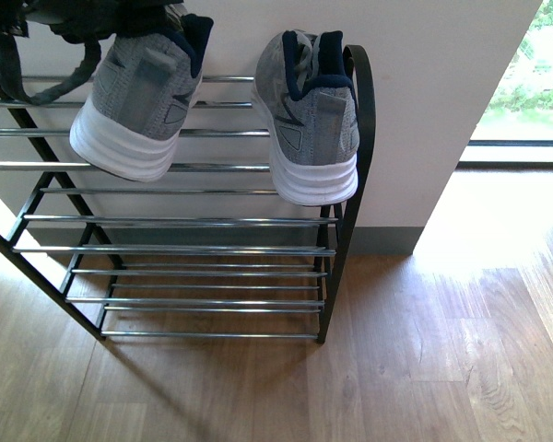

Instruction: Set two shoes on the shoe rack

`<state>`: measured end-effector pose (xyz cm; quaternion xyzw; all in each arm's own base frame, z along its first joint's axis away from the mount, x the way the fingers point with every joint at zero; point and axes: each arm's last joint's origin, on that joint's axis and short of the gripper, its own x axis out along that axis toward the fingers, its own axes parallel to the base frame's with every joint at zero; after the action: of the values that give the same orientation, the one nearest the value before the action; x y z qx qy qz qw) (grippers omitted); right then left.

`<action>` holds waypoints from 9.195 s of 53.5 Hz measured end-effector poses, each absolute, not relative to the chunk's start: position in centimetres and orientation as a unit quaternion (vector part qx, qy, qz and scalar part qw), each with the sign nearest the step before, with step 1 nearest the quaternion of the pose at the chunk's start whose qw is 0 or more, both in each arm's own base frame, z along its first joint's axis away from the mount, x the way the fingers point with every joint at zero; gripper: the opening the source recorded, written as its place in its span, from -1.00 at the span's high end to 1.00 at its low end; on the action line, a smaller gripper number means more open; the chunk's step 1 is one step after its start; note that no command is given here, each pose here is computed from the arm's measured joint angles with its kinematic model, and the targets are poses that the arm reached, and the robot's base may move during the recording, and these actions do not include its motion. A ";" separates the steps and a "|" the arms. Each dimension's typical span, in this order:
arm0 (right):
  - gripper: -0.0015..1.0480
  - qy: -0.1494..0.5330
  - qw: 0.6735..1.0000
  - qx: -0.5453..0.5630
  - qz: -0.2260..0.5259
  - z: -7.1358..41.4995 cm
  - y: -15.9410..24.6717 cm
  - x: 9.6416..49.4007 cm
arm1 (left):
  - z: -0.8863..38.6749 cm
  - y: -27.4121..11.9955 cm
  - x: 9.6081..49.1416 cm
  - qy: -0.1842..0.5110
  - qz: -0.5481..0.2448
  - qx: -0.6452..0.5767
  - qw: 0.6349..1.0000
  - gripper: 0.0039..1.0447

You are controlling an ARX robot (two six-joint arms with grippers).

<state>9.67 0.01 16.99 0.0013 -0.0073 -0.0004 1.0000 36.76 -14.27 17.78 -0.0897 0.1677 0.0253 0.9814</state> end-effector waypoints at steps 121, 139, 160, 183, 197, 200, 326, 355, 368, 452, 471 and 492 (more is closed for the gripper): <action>-0.82 -0.007 1.000 0.001 0.000 17.0 0.0 9.7 | 17.7 -1.9 18.7 0.005 -0.003 -0.005 1.000 0.98; -0.82 -0.007 1.000 0.001 0.000 17.0 0.0 9.7 | 16.2 -0.3 15.9 0.010 -0.005 -0.005 1.000 0.98; -0.82 -0.007 1.000 0.001 0.000 17.0 0.0 9.7 | 16.7 -0.1 13.7 0.000 -0.001 -0.004 1.000 0.98; -0.82 -0.007 1.000 0.001 0.000 17.0 0.0 9.7 | 17.1 0.0 11.9 -0.007 -0.001 -0.004 1.000 0.98; -0.82 -0.007 1.000 0.001 0.000 17.0 0.0 9.7 | 17.1 0.0 11.2 -0.008 -0.001 -0.004 1.000 0.98; -0.82 -0.007 1.000 0.001 0.000 17.0 0.0 9.7 | 17.1 0.0 11.1 -0.008 -0.001 -0.004 1.000 0.98; -0.82 -0.008 1.000 0.001 0.001 17.0 0.0 9.7 | 16.7 0.0 9.8 0.001 0.000 -0.002 1.000 -0.83; -0.82 -0.007 1.000 0.001 0.001 17.0 0.0 9.7 | 16.7 0.0 9.8 0.001 -0.002 -0.002 1.000 -0.83; -0.82 -0.008 1.000 0.001 0.001 17.0 0.0 9.7 | 16.7 0.0 9.8 0.001 -0.001 -0.002 1.000 -0.83; -0.82 -0.008 1.000 0.001 0.001 17.0 0.0 9.7 | 16.7 0.0 9.8 0.001 -0.002 -0.002 1.000 -0.83; -0.82 -0.008 1.000 0.001 0.001 17.0 0.0 9.7 | 16.0 0.0 11.8 0.224 0.148 -0.097 0.958 -0.83; -0.82 -0.008 1.000 0.001 0.001 17.0 0.0 9.7 | 7.8 0.9 25.3 0.424 0.166 -0.069 0.888 -0.83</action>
<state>9.66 0.01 17.00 0.0012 -0.0081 0.0006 1.0000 25.25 0.94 7.76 -0.0693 0.4244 0.1655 0.8875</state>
